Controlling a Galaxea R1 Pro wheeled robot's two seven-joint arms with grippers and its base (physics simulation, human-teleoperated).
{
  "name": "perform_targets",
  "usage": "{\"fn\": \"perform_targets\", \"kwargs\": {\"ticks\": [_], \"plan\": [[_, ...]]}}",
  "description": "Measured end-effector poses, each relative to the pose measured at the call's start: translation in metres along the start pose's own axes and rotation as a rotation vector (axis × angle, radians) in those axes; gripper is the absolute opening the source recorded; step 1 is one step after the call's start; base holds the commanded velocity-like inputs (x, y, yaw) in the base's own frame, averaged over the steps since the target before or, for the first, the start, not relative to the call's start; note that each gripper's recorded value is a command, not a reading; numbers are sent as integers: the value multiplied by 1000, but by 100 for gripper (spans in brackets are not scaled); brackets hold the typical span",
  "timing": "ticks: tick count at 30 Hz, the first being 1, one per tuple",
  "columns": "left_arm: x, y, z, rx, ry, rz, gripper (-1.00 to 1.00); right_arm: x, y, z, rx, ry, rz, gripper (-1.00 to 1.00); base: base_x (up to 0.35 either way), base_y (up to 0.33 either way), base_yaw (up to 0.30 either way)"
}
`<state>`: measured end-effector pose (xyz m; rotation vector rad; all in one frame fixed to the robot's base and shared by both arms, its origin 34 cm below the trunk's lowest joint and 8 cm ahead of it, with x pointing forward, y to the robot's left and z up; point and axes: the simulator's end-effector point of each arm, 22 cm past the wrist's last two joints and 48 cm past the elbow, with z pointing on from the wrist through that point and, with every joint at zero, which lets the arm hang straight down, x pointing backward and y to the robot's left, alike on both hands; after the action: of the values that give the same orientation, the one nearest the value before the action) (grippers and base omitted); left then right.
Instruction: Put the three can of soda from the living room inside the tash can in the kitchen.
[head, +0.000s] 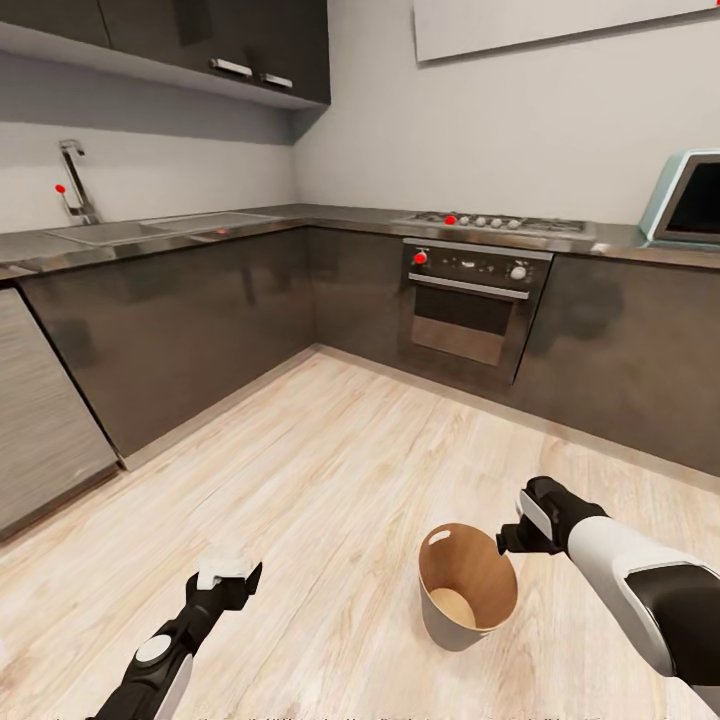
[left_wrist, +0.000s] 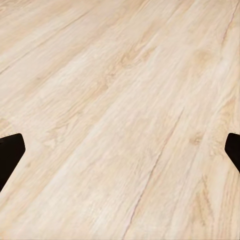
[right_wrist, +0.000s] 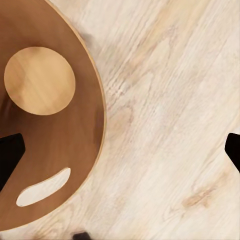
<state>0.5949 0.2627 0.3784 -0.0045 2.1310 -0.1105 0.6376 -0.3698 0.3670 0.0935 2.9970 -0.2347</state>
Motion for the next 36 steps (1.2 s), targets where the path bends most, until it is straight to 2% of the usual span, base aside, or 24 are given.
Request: {"fn": "perform_targets", "kwargs": {"ticks": [8,28,36], "plan": [[24,0,7,1,10,-1,100,13,3,25,2,16,-2,100,0,0,0],[86,5,20,-7,121,-8,100,57,12,89,7,144,-25,100,0,0,0],[93,6,21,-10,132,-9,100,66,13,99,8,162,-30,100,0,0,0]]}}
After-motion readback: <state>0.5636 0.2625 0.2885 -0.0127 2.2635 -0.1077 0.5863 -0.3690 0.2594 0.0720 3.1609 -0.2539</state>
